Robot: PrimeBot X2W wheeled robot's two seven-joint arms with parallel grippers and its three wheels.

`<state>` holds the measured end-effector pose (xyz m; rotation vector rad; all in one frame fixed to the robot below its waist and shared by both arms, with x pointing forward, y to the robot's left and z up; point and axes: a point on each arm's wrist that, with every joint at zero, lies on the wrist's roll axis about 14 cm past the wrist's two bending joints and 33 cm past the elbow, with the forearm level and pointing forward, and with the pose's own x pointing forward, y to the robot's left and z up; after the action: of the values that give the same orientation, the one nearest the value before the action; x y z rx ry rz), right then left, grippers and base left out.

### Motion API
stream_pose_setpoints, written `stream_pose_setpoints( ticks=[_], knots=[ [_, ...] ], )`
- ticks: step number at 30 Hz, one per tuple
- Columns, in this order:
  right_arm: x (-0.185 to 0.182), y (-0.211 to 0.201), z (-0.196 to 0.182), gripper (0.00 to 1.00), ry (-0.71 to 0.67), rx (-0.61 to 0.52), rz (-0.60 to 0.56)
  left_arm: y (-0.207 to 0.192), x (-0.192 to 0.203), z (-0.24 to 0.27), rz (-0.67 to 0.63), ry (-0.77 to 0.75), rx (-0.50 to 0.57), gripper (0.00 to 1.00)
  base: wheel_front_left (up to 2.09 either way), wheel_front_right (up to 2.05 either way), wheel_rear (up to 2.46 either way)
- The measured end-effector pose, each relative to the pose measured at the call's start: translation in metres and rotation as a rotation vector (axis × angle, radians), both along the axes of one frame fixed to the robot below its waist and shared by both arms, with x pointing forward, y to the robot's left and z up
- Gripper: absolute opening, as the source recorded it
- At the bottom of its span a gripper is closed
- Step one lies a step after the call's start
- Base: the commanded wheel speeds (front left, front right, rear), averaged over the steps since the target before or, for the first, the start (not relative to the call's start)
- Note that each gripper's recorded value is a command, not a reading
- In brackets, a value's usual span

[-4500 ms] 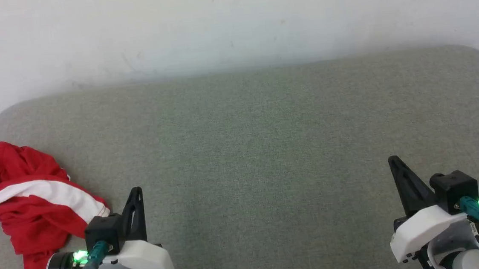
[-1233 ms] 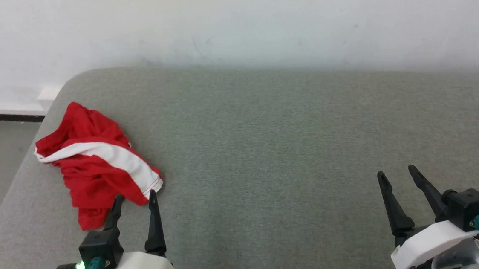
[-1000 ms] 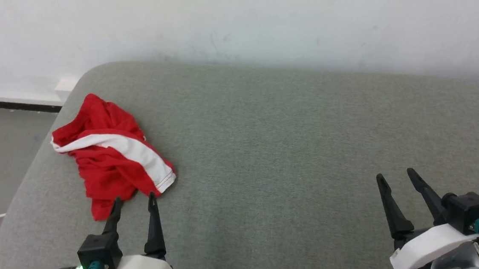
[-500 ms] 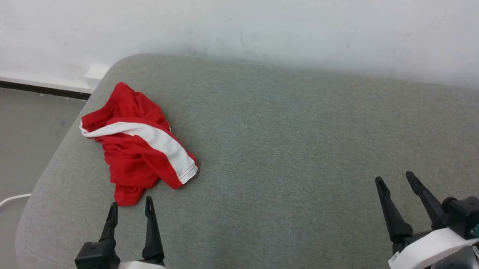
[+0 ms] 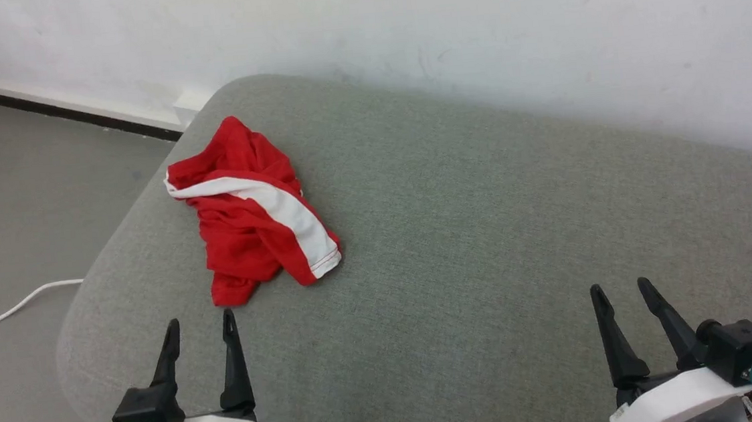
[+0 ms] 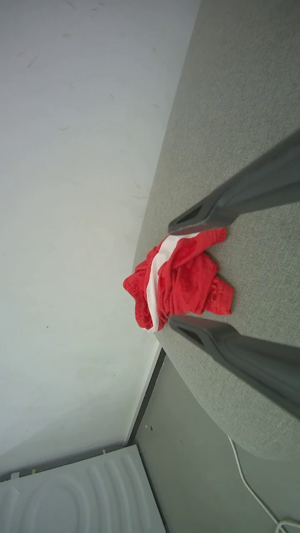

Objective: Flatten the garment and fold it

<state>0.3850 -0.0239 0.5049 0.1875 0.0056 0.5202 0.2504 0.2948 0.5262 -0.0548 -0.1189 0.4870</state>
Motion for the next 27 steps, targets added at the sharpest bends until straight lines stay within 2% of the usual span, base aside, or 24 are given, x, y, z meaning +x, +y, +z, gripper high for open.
stream_pose_setpoints(
  ticks=[27],
  knots=[
    [-0.004, 0.034, -0.007, 1.0, 0.021, 0.052, 0.093, 0.023, -0.044, -0.001, 0.152, -0.042, -0.021, 1.0, 0.0, 0.0, 0.0]
  ],
)
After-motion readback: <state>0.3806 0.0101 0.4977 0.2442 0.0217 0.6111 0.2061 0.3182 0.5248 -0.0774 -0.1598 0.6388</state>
